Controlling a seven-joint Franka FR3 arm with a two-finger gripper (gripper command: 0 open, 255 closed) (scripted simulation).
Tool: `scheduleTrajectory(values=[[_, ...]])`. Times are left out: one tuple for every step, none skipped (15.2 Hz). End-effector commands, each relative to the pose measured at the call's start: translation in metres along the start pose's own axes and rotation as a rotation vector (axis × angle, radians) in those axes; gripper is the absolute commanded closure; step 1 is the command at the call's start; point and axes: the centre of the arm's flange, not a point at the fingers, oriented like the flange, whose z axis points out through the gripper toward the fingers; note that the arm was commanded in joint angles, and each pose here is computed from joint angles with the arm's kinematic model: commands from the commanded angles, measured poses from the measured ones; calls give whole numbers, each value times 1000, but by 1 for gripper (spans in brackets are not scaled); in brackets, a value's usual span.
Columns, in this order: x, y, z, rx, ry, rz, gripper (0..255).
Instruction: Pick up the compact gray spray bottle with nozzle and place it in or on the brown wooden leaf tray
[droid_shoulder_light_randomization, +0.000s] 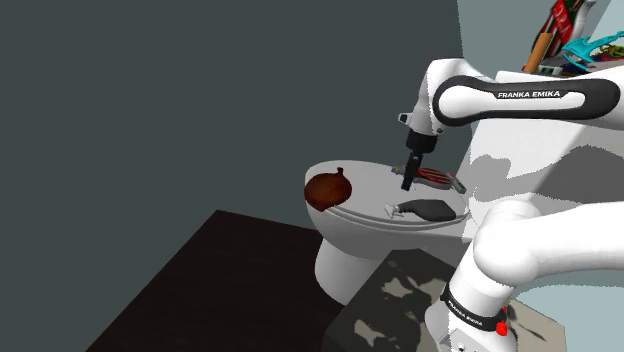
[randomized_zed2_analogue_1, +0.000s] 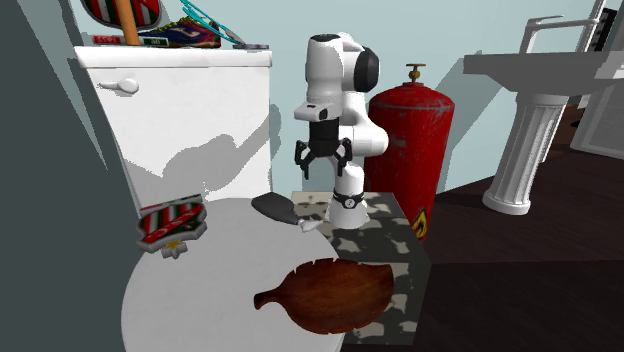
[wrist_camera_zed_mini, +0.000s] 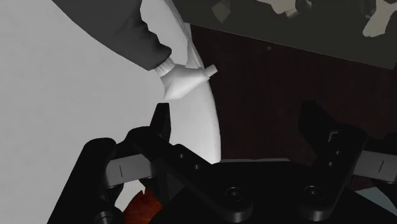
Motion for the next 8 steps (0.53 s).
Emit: scheduleTrajectory(values=[[-7,13,17,-17,-3,-69,0],[-11,21,26,-25,-4,-100,0],[-15,29,35,-33,-5,-132,0],[-18,37,44,-40,-7,-163,0],[-22,46,52,-48,-8,-194,0],[-25,54,61,-55,-9,-225,0],[-28,63,69,-63,-11,-257,0],[-30,71,78,-70,-12,-288,0]])
